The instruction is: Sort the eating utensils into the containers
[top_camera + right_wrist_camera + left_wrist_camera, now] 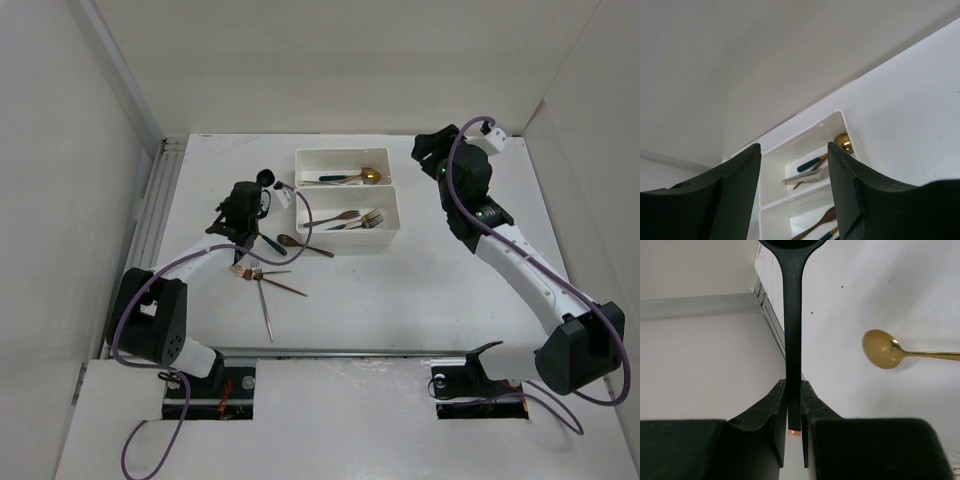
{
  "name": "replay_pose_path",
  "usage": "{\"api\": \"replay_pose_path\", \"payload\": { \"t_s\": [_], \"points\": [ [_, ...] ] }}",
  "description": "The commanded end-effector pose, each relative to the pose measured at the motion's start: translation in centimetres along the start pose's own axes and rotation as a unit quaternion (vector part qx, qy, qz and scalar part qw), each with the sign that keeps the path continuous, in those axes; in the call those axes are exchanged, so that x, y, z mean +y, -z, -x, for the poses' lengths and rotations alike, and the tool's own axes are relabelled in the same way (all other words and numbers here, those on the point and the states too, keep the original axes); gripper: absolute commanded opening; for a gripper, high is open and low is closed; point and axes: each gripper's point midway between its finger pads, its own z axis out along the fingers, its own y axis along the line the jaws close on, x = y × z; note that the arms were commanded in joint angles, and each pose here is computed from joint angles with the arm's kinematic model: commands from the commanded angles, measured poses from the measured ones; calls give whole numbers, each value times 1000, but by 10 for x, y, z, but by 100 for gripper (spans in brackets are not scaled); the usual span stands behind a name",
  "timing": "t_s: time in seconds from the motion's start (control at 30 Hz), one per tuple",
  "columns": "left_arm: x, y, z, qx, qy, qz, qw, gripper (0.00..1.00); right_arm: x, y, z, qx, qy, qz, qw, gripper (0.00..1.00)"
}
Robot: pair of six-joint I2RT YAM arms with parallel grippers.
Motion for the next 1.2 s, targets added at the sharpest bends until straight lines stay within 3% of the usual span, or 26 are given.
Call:
{"api": "replay_pose_path", "payload": {
  "t_s": [0.0, 0.07, 0.2, 0.3, 0.33, 0.4, 0.47, 0.5, 0.57, 0.83, 1.0, 1.13, 1.17],
  "points": [
    [40, 13, 14, -29, 9, 63, 998, 0, 4, 4, 24, -35, -5, 6, 999, 61],
    [58, 16, 27, -46, 30, 78, 995, 0, 4, 4, 24, -35, -5, 6, 999, 61],
    [69, 8, 52, -80, 84, 13, 993, 0, 4, 4, 24, -35, 0, 6, 999, 61],
    [67, 4, 96, -167, 91, -61, 980, 0, 0, 3, 29, -42, 25, 5, 999, 61],
    [49, 1, 113, -205, 72, -110, 970, 0, -1, 3, 29, -42, 36, 4, 998, 61],
    [54, 2, 137, -256, 26, -122, 959, 0, 4, 3, 42, -60, 51, 17, 997, 61],
    [31, 0, 159, -303, -23, -169, 938, 0, 4, 1, 44, -61, 81, 35, 994, 61],
    [27, -1, 168, -322, -68, -168, 929, 0, 1, -2, 51, -71, 85, 41, 993, 61],
    [16, -4, 195, -357, -86, -177, 913, 0, 2, -2, 61, -81, 88, 60, 991, 61],
    [5, -39, 275, -410, -41, -188, 891, 0, -21, -22, 70, -76, 109, 73, 988, 61],
    [-8, -55, 296, -423, -27, -184, 887, 0, -31, -33, 74, -77, 126, 63, 987, 61],
    [-27, -68, 286, -411, -44, -189, 891, 23, -43, -38, 79, -79, 132, 50, 987, 61],
    [-30, -70, 284, -410, -49, -189, 891, 43, -43, -38, 79, -79, 132, 50, 987, 61]
  ]
}}
